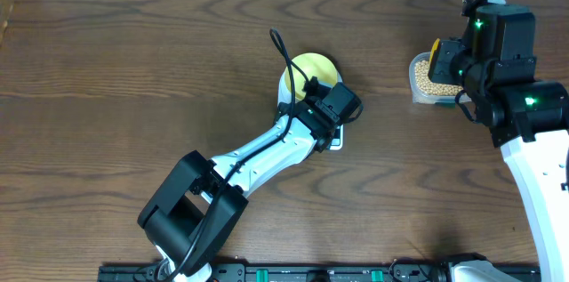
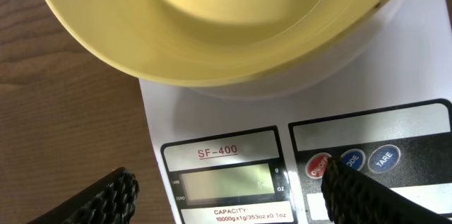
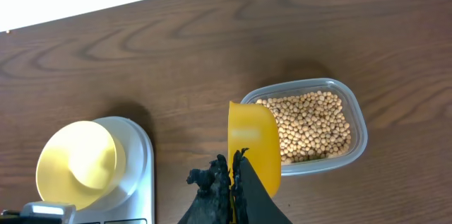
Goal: Scoop item into bowl and weigh 50g on scale
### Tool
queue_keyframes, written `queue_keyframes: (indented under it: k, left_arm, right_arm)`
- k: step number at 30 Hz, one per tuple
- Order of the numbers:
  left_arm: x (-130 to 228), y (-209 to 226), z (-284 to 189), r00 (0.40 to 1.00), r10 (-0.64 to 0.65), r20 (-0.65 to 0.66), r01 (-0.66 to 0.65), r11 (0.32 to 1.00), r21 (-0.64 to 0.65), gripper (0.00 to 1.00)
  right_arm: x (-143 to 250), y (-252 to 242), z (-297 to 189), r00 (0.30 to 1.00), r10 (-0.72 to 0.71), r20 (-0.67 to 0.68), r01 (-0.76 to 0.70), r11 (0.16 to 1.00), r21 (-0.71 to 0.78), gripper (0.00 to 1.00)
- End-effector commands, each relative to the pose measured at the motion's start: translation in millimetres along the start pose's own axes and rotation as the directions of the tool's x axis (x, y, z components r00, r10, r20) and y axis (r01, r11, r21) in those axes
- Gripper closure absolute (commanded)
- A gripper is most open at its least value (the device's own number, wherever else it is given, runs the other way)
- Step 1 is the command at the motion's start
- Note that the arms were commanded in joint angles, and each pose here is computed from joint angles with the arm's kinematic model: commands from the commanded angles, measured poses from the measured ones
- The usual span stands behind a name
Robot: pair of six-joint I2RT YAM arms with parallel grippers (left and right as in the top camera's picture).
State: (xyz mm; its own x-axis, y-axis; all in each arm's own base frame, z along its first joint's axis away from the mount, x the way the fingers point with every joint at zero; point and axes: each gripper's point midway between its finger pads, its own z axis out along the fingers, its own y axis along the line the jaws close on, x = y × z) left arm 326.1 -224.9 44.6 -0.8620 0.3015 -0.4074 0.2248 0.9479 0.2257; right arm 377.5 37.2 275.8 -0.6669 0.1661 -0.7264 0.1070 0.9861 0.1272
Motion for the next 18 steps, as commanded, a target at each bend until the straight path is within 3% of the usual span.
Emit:
queue_keyframes:
  k: [1,18]
  left_arm:
    - [12.3,5.5,10.0,1.0,0.006,-0.026,-0.007,0.999,-0.042,0.15]
    - [12.8,4.5,13.0,1.0,-0.012,-0.016,0.011,0.999,-0.039,0.15]
  right_arm:
    - [-5.7,0.5,-1.9,1.0,0.016,0.011,-0.016,1.0,-0.004,0.99]
    - [-6.4,0.7,-1.9,1.0,0.016,0.014,-0.016,1.0,-0.005,0.99]
